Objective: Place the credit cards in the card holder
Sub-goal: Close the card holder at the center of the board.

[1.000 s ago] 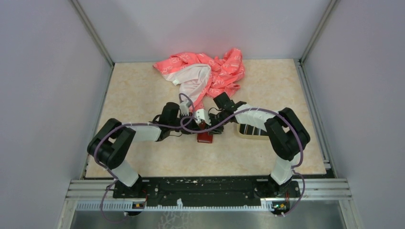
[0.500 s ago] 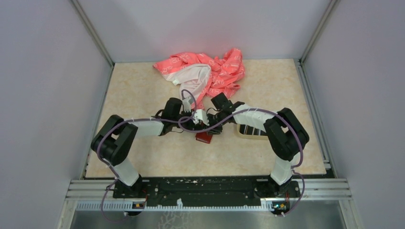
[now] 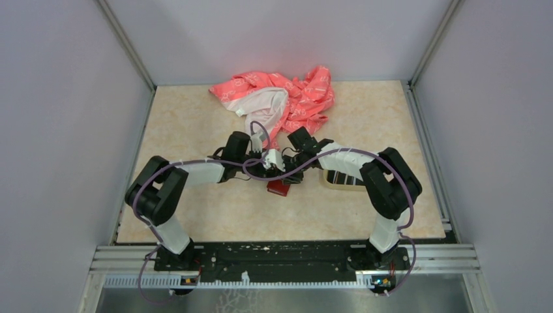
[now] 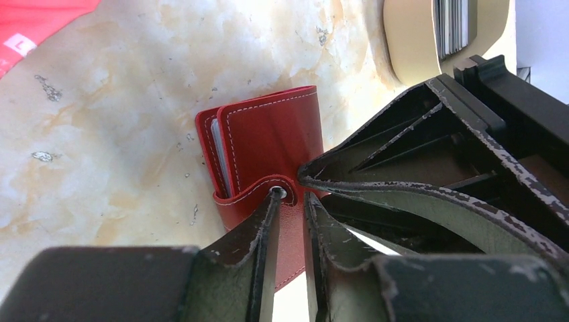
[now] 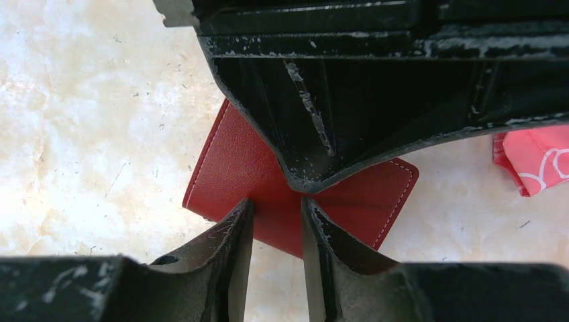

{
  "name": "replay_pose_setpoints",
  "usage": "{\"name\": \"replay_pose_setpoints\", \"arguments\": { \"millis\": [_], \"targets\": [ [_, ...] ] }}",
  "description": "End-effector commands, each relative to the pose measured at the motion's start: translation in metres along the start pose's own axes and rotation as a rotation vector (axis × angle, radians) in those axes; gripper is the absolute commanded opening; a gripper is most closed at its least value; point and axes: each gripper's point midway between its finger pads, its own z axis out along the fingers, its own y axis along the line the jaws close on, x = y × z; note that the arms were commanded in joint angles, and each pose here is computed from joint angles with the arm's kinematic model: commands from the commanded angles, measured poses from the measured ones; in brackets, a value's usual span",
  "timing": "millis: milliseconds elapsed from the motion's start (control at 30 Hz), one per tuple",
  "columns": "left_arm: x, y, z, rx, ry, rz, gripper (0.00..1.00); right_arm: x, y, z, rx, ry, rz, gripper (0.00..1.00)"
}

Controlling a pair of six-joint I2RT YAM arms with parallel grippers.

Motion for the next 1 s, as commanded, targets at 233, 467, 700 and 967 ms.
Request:
{"name": "replay_pose_setpoints", "arguments": {
  "millis": [233, 467, 700, 967],
  "targets": [
    [0.055, 0.03, 0.004, -0.053, 0.169, -0.013, 0.17, 0.003, 0.017, 0.016, -0.084, 0.0, 0.041, 0.31],
    [0.063, 0.028, 0.004, -0.003, 0.21, 0.032, 0.14, -0.005, 0.017, 0.007, -0.112, -0.046, 0.051, 0.32],
    [0.071, 0.034, 0.003, -0.008, 0.232, 0.045, 0.14, -0.022, 0.019, -0.015, -0.16, -0.134, -0.067, 0.35],
    [0.074, 0.04, 0.0, -0.001, 0.232, 0.039, 0.15, -0.032, -0.002, -0.039, -0.145, -0.162, -0.278, 0.4]
  ]
}}
